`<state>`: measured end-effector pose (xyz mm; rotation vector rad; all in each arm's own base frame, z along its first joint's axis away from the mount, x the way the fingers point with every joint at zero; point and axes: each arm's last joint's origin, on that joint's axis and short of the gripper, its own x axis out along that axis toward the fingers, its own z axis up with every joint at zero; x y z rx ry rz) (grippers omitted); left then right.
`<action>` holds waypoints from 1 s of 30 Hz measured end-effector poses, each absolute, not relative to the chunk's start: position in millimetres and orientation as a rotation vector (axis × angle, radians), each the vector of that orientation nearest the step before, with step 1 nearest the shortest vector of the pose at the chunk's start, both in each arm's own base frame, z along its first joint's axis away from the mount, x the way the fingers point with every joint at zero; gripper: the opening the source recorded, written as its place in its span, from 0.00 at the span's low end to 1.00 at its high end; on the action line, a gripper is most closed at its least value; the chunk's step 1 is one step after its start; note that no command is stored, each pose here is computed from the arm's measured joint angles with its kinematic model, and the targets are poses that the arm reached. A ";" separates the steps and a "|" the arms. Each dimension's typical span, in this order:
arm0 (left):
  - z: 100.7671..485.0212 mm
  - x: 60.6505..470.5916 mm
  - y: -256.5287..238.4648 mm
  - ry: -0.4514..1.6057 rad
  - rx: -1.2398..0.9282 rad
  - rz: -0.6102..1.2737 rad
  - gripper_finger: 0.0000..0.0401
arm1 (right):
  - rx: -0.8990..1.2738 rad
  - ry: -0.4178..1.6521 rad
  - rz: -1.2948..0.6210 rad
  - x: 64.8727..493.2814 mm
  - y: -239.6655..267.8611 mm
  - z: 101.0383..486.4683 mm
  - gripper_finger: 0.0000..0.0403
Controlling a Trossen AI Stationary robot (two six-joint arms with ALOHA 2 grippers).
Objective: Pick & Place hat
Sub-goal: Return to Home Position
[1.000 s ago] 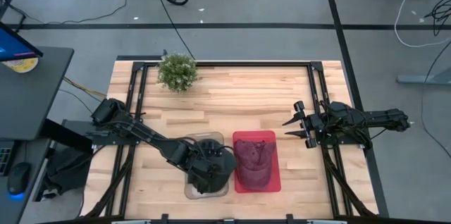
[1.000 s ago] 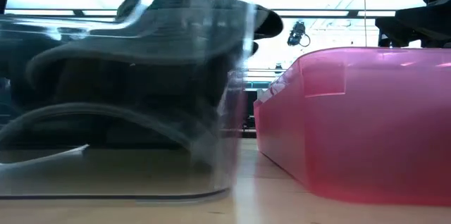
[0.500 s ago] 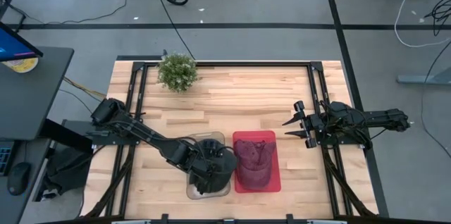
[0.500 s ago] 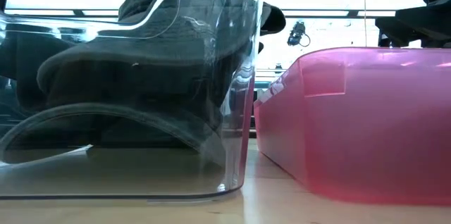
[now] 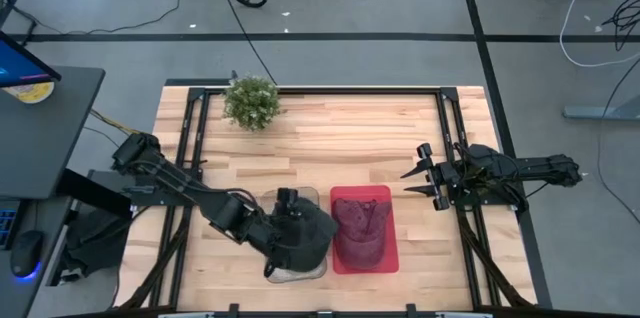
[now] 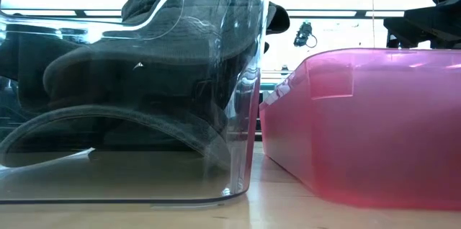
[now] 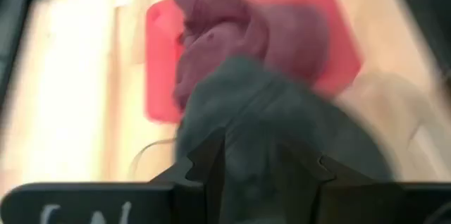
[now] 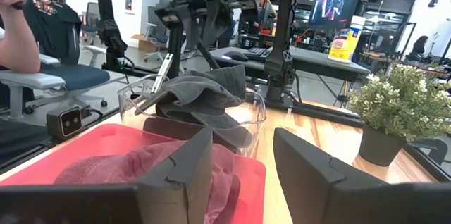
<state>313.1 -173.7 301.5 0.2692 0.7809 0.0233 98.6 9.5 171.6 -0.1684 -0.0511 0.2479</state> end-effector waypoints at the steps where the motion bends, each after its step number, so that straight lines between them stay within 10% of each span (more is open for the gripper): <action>1: 301.1 309.3 -175.0 0.794 0.317 0.027 0.29 | -0.168 -0.051 0.248 98.6 9.6 171.6 0.39; 12: 293.3 247.8 -122.3 0.550 0.329 0.515 0.29 | -0.168 -0.050 0.248 98.6 9.6 171.5 0.39; 20: 258.3 182.7 -55.6 -0.114 0.042 -0.230 0.29 | -0.168 -0.050 0.248 98.6 9.6 171.5 0.39; 30: 214.3 144.0 -12.5 0.106 0.073 0.238 0.29 | -0.168 -0.050 0.248 98.6 9.5 171.5 0.39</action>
